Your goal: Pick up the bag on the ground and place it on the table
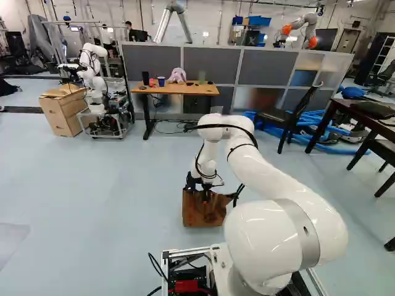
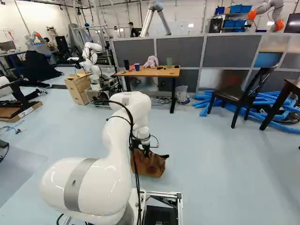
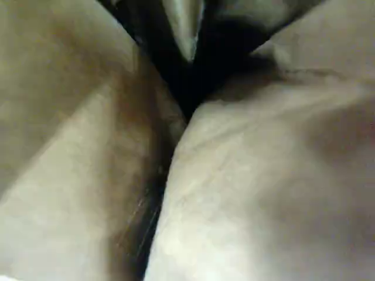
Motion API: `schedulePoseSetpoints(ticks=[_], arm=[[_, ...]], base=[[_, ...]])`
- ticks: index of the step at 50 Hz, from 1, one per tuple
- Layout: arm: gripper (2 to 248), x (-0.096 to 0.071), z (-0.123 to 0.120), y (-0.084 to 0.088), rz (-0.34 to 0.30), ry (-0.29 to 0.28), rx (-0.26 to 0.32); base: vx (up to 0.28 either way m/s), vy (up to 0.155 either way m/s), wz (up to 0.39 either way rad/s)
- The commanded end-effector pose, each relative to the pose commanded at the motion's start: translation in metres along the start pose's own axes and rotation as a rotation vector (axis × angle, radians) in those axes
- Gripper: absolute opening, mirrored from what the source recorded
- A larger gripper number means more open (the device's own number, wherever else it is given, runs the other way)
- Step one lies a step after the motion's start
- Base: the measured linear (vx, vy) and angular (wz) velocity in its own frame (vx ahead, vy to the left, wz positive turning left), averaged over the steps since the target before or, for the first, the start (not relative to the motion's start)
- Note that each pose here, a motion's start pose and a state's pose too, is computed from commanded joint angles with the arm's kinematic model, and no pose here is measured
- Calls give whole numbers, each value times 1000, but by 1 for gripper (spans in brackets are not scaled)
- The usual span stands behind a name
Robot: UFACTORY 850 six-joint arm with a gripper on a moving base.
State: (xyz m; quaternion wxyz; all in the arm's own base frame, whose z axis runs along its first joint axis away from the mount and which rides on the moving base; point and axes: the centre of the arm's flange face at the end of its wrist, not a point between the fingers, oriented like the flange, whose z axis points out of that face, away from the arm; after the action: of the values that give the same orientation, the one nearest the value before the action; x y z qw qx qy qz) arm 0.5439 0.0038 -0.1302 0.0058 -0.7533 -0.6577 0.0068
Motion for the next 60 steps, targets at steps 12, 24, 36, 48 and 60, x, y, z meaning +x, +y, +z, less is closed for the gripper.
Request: schedulePoseSetpoints(ticks=[12, 24, 36, 48, 60], arm=[[18, 0, -18, 0, 0, 0, -2], [18, 0, -36, -1, 0, 1, -6], [18, 0, -55, -2, 0, 1, -10], [18, 0, -73, -3, 0, 2, -15], [18, -1, -91, -5, 0, 3, -22]], base=[[0, 0, 0], [0, 0, 0], [0, 0, 0], [0, 0, 0], [0, 0, 0]])
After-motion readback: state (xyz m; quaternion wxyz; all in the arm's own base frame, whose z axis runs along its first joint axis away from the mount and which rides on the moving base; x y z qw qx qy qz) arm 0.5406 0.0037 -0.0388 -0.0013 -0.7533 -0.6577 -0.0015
